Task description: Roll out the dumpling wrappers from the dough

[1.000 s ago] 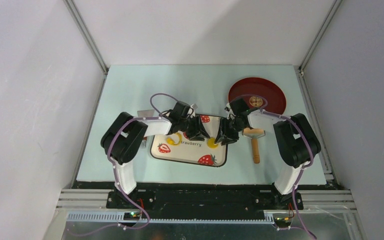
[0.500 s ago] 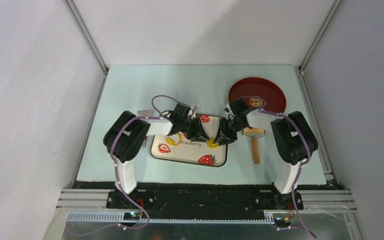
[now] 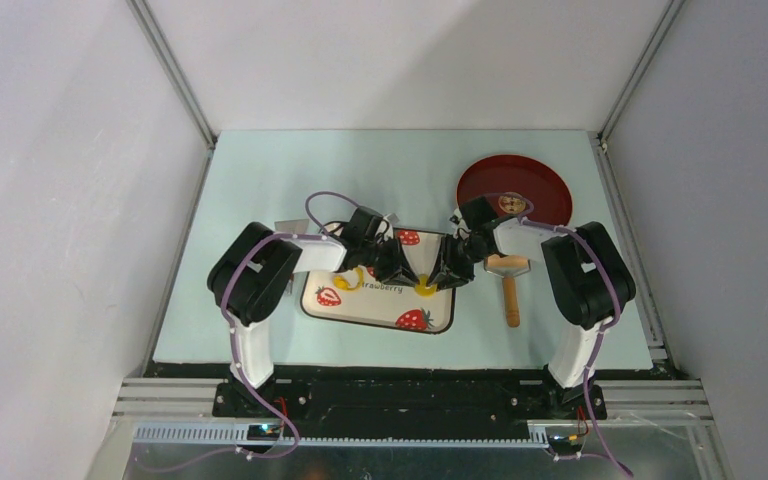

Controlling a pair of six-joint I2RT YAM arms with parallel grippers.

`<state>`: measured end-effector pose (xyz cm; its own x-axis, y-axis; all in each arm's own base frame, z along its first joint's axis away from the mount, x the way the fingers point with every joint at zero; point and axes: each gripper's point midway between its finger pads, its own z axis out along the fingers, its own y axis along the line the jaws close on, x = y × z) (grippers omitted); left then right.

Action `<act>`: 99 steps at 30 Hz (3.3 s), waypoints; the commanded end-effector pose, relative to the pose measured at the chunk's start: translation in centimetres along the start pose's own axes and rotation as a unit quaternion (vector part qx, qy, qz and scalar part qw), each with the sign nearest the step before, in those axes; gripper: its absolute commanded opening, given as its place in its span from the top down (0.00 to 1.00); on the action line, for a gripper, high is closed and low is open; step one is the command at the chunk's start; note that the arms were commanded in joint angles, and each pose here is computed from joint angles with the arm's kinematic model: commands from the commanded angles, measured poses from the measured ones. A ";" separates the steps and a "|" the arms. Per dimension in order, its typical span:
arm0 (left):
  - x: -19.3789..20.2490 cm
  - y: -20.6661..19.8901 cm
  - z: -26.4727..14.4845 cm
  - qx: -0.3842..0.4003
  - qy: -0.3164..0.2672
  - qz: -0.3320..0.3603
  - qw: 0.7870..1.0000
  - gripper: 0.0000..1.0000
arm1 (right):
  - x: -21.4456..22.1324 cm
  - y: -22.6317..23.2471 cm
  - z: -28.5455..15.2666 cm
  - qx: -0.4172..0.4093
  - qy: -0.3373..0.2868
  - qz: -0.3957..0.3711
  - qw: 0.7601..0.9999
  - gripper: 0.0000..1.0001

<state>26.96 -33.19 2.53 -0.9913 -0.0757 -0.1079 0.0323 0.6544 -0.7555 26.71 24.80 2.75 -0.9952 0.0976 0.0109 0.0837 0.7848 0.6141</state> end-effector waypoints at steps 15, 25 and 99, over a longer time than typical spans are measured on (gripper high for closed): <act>-0.1 -4.9 0.0 0.084 0.020 0.039 0.996 0.70 | -1.6 2.9 -1.6 -0.057 -0.029 -0.014 0.998 0.64; -0.5 -4.4 -0.5 0.069 -0.002 0.043 0.997 0.67 | -1.7 2.5 -2.5 -0.041 -0.041 -0.018 0.998 0.62; -1.8 -8.4 -0.5 0.125 0.001 0.061 0.990 0.79 | -2.7 3.5 -4.4 -0.072 -0.063 -0.031 0.995 0.78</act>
<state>27.16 -36.23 3.84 -0.9939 -0.0118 -0.1097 0.0846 0.5566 -0.8265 28.12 23.10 3.54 -0.9908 0.1275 -0.0448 0.0742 0.7905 0.6079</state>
